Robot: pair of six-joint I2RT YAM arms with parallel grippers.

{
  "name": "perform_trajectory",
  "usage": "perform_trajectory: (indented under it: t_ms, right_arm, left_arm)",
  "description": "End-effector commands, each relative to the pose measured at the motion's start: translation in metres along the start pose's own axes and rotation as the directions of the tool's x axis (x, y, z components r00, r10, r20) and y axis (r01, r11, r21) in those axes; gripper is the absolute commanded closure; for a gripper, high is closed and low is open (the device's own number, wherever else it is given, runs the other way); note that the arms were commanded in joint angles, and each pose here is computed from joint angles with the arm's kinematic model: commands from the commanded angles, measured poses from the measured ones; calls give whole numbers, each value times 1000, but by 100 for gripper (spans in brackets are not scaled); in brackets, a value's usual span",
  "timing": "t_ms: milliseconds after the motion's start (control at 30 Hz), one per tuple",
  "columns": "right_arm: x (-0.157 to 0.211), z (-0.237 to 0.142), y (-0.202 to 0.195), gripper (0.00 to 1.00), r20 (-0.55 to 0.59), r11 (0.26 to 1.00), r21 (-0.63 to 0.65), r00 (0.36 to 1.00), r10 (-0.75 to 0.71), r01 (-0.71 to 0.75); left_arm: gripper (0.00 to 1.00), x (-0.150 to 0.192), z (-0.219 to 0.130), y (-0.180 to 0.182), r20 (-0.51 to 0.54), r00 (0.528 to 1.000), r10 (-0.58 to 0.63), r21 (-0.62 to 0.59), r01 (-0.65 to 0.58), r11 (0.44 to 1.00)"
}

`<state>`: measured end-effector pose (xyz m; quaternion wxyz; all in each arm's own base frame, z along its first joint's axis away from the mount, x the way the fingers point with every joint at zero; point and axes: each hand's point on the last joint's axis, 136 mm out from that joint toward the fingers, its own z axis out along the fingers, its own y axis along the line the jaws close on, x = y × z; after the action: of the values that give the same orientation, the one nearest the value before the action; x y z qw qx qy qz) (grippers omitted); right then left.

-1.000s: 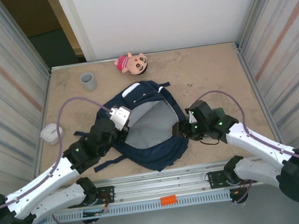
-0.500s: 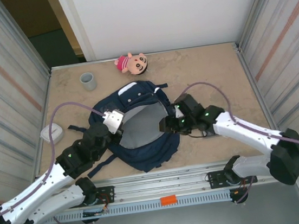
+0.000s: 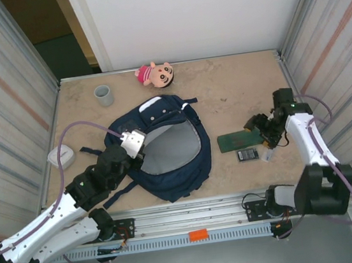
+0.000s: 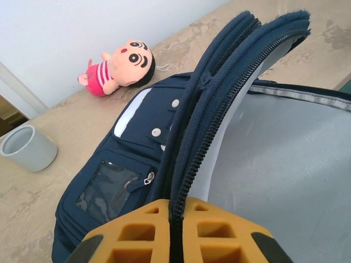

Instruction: Pack the student bag

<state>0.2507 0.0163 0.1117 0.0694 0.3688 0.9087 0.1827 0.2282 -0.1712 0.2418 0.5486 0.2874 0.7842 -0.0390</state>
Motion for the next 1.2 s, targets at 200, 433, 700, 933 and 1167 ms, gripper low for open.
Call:
perform_trajectory:
  t_ms: [200,433,700,933,1167]
  right_arm:
    - [-28,43,-11,24,-100,996,-14,992,81,-83]
    - [-48,62,-8,25,-84,996,-14,992,90,-92]
    - [-82,76,28,28,-61,996,-80,998,34,-39]
    - [-101,93,68,30,-62,993,-73,993,-102,97]
    - [-99,64,59,22,1,965,95,969,-247,246]
  left_arm:
    - [93,-6,-5,9,43,998,-35,-30,36,999]
    - [92,-2,-6,11,43,998,-44,-38,46,998]
    - [92,-3,-1,10,47,998,-45,-32,47,998]
    - [92,-5,6,7,36,998,-45,-14,45,999]
    - [91,-6,3,11,36,998,-50,-17,51,999]
